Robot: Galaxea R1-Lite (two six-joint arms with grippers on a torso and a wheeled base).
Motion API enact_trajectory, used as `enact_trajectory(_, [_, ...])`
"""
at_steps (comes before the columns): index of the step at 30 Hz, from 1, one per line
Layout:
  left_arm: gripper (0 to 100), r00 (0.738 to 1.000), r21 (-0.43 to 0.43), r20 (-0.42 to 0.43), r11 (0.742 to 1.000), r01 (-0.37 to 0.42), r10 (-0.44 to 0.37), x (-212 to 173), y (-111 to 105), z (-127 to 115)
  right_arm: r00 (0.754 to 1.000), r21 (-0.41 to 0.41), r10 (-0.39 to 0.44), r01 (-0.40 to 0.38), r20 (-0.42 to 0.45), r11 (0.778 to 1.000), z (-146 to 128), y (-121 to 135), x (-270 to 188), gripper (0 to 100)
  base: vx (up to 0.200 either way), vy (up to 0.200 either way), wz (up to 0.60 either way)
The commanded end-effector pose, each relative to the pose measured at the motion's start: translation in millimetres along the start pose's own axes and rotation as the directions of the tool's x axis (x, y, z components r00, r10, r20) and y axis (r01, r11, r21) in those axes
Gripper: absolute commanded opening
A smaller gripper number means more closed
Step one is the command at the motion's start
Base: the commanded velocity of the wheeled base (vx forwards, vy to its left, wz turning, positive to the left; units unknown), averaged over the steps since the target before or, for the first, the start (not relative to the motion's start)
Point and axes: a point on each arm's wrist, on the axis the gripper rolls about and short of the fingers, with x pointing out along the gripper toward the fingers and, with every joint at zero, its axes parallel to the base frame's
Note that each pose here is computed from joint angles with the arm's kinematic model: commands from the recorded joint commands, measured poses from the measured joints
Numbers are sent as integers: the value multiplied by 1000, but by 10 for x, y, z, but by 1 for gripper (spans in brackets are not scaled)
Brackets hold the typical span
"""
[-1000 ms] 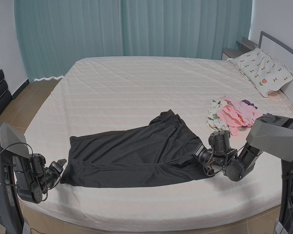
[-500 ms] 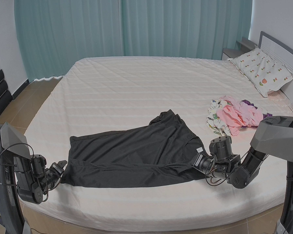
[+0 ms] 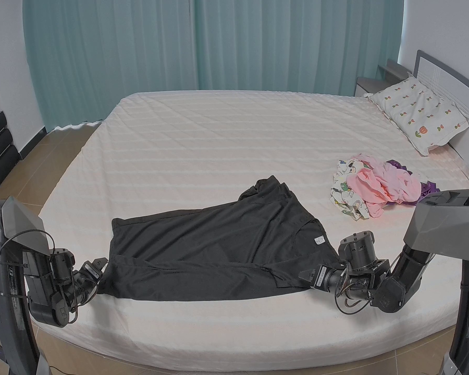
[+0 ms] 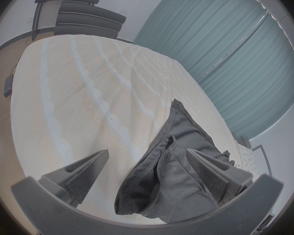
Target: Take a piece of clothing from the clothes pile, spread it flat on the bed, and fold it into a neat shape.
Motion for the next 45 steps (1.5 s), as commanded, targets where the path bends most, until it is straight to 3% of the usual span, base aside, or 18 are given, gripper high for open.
enact_trajectory(1, [100,1000,0,12,1000,11,-11,6,-8,11,1000,-10,-7,7,-6,1000,-20,-38,3,100,0,0,0])
enact_trajectory(12, [100,1000,0,15,1000,11,-11,4,-11,14,996,60,-19,14,85,998,227,-226,246,100,0,0,0])
enact_trajectory(31, [100,1000,-1,24,1000,16,-16,18,-25,29,988,118,7,-25,155,993,303,-288,711,100,0,0,0])
enact_trajectory(32, [100,1000,-1,24,1000,16,-16,18,-25,29,988,118,7,-25,155,993,303,-288,711,0,0,0,0])
enact_trajectory(45, [100,1000,-1,22,1000,14,-14,21,-19,24,986,156,-7,-19,166,988,354,-309,573,0,0,0,0])
